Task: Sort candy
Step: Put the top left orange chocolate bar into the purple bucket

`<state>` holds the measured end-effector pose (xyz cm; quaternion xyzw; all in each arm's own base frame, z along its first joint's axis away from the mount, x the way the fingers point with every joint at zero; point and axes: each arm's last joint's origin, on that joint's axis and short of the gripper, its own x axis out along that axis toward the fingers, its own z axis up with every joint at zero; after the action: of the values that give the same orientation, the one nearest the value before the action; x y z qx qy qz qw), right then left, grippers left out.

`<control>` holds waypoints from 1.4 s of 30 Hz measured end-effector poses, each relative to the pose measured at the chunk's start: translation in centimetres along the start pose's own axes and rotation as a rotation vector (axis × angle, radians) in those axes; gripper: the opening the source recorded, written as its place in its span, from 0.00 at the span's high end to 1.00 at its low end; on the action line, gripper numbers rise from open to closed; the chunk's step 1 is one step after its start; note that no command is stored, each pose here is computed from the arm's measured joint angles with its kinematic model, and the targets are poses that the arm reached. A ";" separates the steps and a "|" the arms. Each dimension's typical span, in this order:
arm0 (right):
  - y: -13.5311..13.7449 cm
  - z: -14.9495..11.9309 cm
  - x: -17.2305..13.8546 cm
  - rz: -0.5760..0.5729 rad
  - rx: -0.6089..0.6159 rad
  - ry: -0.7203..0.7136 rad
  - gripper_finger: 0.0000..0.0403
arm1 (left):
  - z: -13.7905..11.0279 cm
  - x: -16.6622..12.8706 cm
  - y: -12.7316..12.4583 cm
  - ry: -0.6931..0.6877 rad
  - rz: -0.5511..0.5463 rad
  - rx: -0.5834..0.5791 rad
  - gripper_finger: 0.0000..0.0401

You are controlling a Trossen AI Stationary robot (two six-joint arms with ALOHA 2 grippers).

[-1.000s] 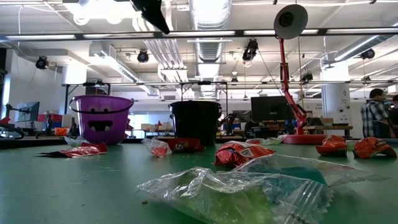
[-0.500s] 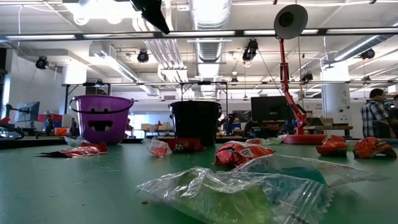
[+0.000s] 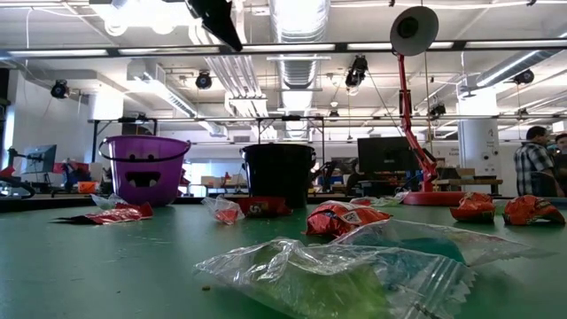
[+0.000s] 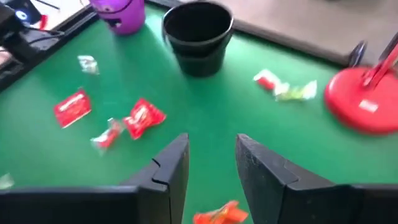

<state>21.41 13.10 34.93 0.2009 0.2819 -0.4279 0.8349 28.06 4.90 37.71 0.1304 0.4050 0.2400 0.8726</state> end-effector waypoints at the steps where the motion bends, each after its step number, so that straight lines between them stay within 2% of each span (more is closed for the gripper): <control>1: -0.2 0.5 0.2 -0.010 -0.019 -0.008 0.71 | -0.1 0.0 0.0 0.005 -0.001 -0.015 0.74; 6: -1.5 2.9 1.0 -0.051 -0.028 -0.100 0.71 | -0.3 0.0 0.0 0.027 -0.002 -0.126 0.74; 11: -3.1 4.9 1.4 -0.083 -0.062 -0.108 0.70 | -0.2 0.6 -0.4 0.048 -0.018 -0.290 0.71; 17: -5.0 6.6 1.3 -0.105 -0.141 -0.112 0.68 | 0.1 3.0 -1.9 0.110 -0.130 -0.473 0.63; 20: -5.6 7.1 1.2 -0.116 -0.197 -0.112 0.68 | 0.9 4.5 -2.9 0.094 -0.219 -0.551 0.62; 25: -6.6 7.9 1.2 -0.134 -0.269 -0.111 0.68 | 2.5 7.6 -4.8 0.015 -0.363 -0.570 0.62; 30: -7.6 8.4 0.9 -0.136 -0.327 -0.113 0.68 | 3.2 9.9 -6.4 -0.018 -0.418 -0.584 0.62; 42: -9.8 9.5 0.2 -0.145 -0.345 -0.126 0.68 | 3.8 13.9 -11.3 -0.044 -0.551 -0.635 0.62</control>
<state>16.20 2.08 41.11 0.0071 0.3120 -0.4439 0.8400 42.29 2.49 26.40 -0.2531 0.3119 0.1078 0.9094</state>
